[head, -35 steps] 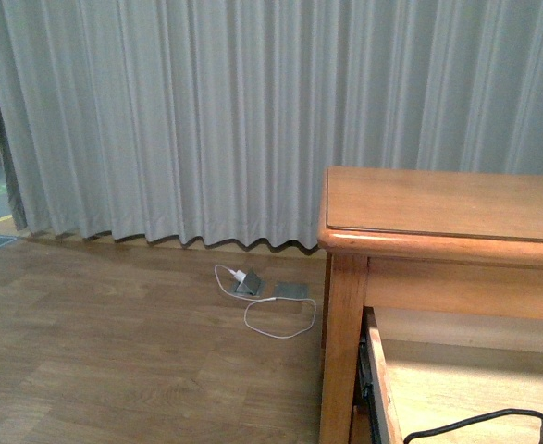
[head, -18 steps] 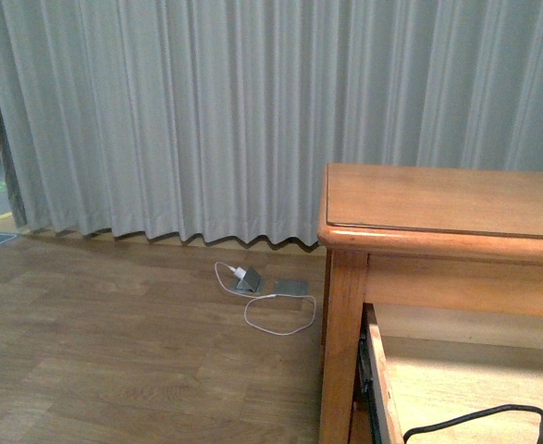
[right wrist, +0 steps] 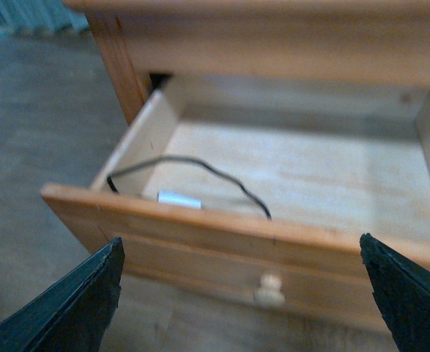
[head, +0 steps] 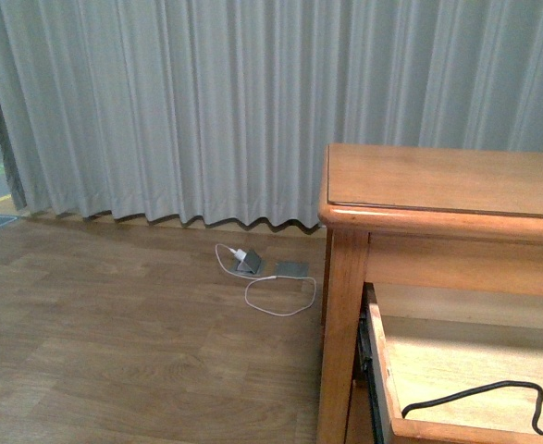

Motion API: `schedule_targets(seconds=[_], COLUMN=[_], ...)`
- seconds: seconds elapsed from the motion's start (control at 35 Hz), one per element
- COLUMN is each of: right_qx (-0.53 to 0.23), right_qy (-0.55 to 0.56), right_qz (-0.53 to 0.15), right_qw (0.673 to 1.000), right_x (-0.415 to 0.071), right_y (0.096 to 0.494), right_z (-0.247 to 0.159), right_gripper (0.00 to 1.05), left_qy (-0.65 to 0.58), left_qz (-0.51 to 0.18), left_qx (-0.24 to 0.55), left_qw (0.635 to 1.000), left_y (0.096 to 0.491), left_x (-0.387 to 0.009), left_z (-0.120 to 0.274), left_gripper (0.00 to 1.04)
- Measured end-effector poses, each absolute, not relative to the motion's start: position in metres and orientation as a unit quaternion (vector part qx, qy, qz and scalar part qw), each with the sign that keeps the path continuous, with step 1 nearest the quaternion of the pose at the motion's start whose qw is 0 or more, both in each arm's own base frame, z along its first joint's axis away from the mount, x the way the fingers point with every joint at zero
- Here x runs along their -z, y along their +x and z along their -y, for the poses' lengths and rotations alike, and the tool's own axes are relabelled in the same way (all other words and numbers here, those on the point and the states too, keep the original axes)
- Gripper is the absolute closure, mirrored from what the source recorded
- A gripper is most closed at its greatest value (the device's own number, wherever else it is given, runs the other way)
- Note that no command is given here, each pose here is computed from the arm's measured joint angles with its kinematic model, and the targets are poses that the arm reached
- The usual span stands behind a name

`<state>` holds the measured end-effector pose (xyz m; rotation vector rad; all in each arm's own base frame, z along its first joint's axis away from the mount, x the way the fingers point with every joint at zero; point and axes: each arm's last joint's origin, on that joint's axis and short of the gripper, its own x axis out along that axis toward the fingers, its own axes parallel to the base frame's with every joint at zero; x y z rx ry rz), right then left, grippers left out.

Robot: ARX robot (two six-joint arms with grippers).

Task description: Put charger into drawer

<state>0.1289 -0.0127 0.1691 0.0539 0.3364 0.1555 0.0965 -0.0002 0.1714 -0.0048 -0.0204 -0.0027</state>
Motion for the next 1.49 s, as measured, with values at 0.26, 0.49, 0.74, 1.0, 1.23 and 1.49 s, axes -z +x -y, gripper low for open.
schedule_targets(seconds=[0.26, 0.49, 0.74, 1.0, 1.23, 1.49], right_qx=[-0.056, -0.03, -0.016, -0.007, 0.007, 0.028], right_qy=[0.044, 0.034, 0.02, 0.027, 0.027, 0.037], right_qz=[-0.297, -0.331, -0.317, -0.267, -0.216, -0.188], right_qw=[0.952, 0.942, 0.948, 0.963, 0.976, 0.981], right_x=[-0.15, -0.135, -0.12, -0.108, -0.1, -0.095], right_y=[0.157, 0.199, 0.249, 0.303, 0.35, 0.376], right_z=[0.023, 0.029, 0.017, 0.001, -0.009, -0.009], right_gripper=[0.09, 0.09, 0.09, 0.09, 0.09, 0.09], left_qy=[-0.002, -0.002, -0.002, -0.002, -0.002, -0.002], left_qz=[0.01, 0.01, 0.01, 0.01, 0.01, 0.01], left_qx=[0.001, 0.001, 0.001, 0.001, 0.001, 0.001], left_qw=[1.0, 1.0, 1.0, 1.0, 1.0, 1.0], left_y=[0.096, 0.096, 0.096, 0.096, 0.096, 0.096], left_x=[-0.171, -0.171, -0.171, -0.171, -0.171, -0.171], left_z=[0.0, 0.0, 0.0, 0.0, 0.0, 0.0], left_gripper=[0.07, 0.06, 0.06, 0.06, 0.06, 0.06])
